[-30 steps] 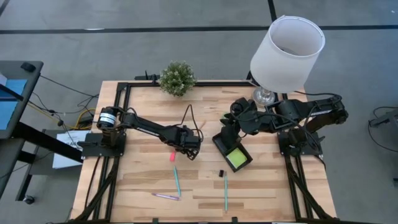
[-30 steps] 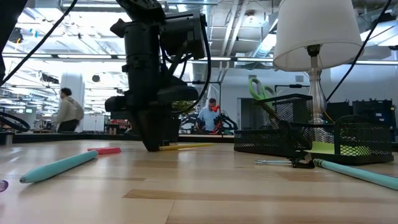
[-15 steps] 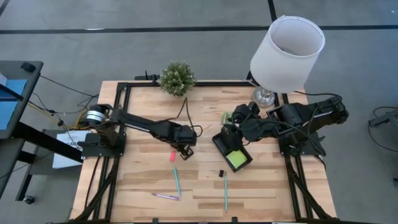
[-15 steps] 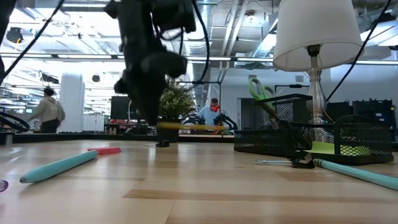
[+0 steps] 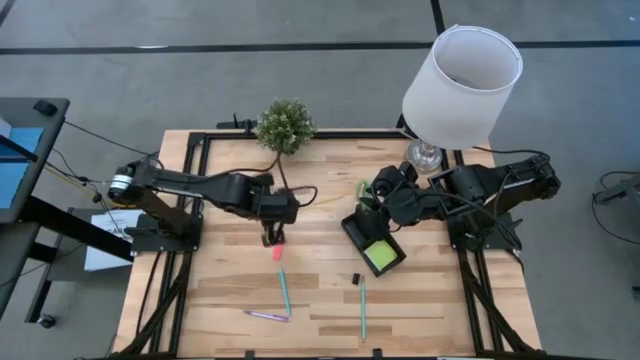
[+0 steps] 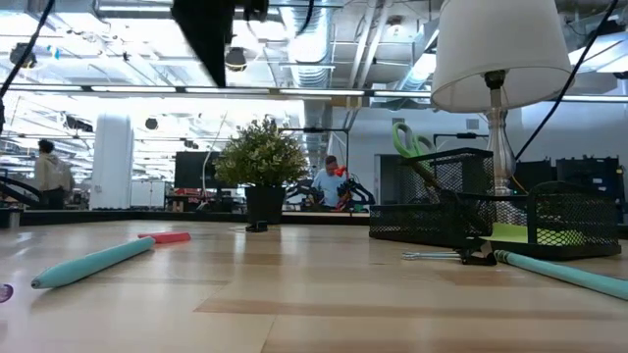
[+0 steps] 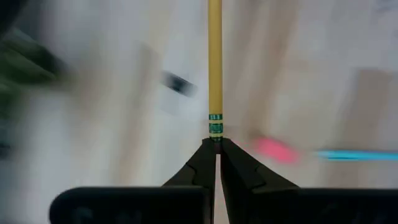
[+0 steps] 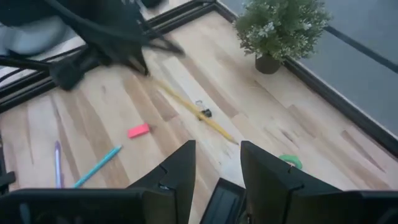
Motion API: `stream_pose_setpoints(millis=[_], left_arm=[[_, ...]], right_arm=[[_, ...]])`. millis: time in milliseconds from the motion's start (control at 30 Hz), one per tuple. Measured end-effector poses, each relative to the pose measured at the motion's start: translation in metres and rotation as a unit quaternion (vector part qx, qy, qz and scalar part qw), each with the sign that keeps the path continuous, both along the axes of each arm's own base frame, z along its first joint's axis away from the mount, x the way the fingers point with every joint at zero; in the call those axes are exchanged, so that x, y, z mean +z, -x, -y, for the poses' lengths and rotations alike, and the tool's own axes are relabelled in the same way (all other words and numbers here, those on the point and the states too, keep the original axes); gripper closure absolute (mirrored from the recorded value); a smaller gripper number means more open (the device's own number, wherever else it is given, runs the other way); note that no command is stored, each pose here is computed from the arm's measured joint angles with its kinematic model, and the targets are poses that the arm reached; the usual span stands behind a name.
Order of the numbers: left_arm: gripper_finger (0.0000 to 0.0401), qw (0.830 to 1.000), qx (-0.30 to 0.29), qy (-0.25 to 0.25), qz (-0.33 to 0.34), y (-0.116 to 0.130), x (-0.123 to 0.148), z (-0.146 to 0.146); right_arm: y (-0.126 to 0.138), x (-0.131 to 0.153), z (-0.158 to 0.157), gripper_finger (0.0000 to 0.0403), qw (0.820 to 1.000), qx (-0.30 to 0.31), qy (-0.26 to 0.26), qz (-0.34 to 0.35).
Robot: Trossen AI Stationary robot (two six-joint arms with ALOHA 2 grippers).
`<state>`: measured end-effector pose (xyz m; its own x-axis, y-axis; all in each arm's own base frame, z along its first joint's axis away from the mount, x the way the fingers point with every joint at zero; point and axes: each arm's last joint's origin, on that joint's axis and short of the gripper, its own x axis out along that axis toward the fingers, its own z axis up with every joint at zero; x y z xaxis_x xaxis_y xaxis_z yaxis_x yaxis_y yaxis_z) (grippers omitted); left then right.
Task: Pick and place office supplies into organizer
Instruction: Put the yellow pencil into the black desk organizer
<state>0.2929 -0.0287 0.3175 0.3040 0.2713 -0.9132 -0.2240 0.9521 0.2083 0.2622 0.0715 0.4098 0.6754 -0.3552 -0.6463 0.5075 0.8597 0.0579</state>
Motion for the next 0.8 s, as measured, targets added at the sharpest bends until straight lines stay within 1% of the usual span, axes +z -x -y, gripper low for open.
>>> stream_pose_setpoints(millis=[33,67,100,133,200,267,333,367,433,467,500,533,567,600,700,733,800], left_arm=[[0.0401,0.998,-0.031,-0.049,0.001,-0.001,0.01,0.001],[0.0401,0.993,-0.063,-0.103,0.005,-0.002,0.02,0.002],[0.0401,0.984,-0.093,-0.154,0.005,-0.004,0.028,0.003],[0.0401,0.971,-0.127,-0.203,0.0,-0.005,0.034,0.003],[0.0401,0.939,-0.199,-0.281,-0.008,-0.012,0.043,0.004],[0.0401,0.897,-0.275,-0.342,-0.045,-0.017,0.045,0.003],[0.0401,0.855,-0.329,-0.391,-0.091,-0.023,0.044,0.002],[0.0401,0.837,-0.341,-0.415,-0.107,-0.029,0.043,0.0],[0.0401,0.808,-0.362,-0.442,-0.141,-0.038,0.037,-0.001],[0.0401,0.804,-0.361,-0.451,-0.141,-0.046,0.034,-0.003],[0.0401,0.806,-0.353,-0.458,-0.124,-0.053,0.034,-0.004],[0.0401,0.803,-0.358,-0.459,-0.124,-0.058,0.03,-0.004],[0.0401,0.796,-0.368,-0.462,-0.134,-0.064,0.026,-0.004],[0.0401,0.786,-0.376,-0.469,-0.144,-0.069,0.021,-0.004],[0.0401,0.744,-0.423,-0.479,-0.195,-0.087,-0.002,-0.002],[0.0401,0.733,-0.43,-0.483,-0.209,-0.092,-0.009,-0.001],[0.0401,0.725,-0.425,-0.498,-0.212,-0.106,-0.018,-0.002]], right_arm=[[0.0,0.0,0.0,0.0284,1.0,-0.004,0.004,0.002],[0.001,0.001,-0.001,0.0284,1.0,-0.007,0.012,0.005],[0.001,0.002,-0.002,0.0284,1.0,-0.011,0.021,0.009],[0.003,0.004,-0.004,0.0284,0.999,-0.018,0.033,0.017],[0.007,0.01,-0.007,0.0284,0.997,-0.032,0.061,0.03],[0.018,0.018,-0.01,0.0284,0.995,-0.045,0.083,0.038],[0.03,0.029,-0.012,0.0284,0.99,-0.073,0.096,0.067],[0.037,0.033,-0.014,0.0284,0.989,-0.079,0.103,0.076],[0.05,0.041,-0.019,0.0284,0.986,-0.083,0.105,0.101],[0.054,0.043,-0.021,0.0284,0.984,-0.086,0.104,0.114],[0.058,0.045,-0.023,0.0284,0.984,-0.084,0.101,0.121],[0.062,0.045,-0.026,0.0284,0.985,-0.075,0.098,0.123],[0.064,0.045,-0.029,0.0284,0.985,-0.069,0.094,0.125],[0.066,0.046,-0.03,0.0284,0.985,-0.067,0.091,0.128],[0.069,0.045,-0.035,0.0284,0.986,-0.053,0.094,0.125],[0.07,0.045,-0.037,0.0284,0.987,-0.047,0.094,0.123],[0.071,0.045,-0.039,0.0284,0.987,-0.041,0.094,0.124]])
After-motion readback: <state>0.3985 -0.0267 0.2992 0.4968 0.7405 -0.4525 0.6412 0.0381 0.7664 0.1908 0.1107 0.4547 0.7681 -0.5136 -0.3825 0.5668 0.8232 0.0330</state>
